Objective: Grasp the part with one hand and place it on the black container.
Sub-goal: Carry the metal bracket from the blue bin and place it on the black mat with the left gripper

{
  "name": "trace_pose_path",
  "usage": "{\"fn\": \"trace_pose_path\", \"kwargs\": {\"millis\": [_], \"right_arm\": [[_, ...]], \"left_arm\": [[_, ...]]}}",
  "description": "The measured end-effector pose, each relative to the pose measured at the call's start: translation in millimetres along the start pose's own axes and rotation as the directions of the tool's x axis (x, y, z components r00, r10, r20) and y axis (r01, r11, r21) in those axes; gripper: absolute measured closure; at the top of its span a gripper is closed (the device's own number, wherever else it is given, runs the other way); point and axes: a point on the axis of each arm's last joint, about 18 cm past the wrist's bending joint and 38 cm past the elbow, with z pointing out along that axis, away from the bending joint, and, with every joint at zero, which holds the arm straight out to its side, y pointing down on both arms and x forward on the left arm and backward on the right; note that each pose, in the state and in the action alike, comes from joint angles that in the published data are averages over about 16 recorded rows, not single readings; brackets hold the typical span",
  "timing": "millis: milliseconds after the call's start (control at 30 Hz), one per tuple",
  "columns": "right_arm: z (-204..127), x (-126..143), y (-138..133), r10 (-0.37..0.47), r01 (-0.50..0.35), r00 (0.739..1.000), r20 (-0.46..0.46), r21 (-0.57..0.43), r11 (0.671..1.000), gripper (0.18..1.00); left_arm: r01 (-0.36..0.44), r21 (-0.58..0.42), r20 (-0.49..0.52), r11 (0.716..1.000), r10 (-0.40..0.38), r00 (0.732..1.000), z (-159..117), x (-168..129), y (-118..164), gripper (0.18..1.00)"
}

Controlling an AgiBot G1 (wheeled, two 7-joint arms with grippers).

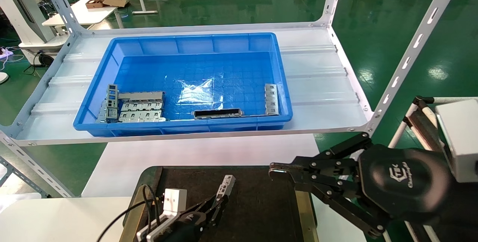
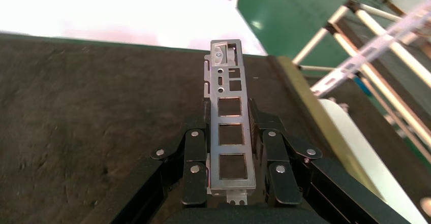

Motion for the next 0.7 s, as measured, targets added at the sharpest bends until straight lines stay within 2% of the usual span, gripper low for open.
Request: {"fn": "trace_pose_path", "kwargs": {"millis": [333,700], "right_arm": [[0.0,0.0,0.0,0.000,0.000,1.000,0.000,0.000,1.000,0.988],[0.0,0.0,0.0,0.000,0.000,1.000,0.000,0.000,1.000,0.988]], "left_arm": [[0.067,0.031,0.138,0.997,-0.070,0.988,21.5,-2.5,18.8,0.862],[0.118,0.035,0.214,0.992,-0.123,0.969,35.5,-2.9,30.4,0.863]]}}
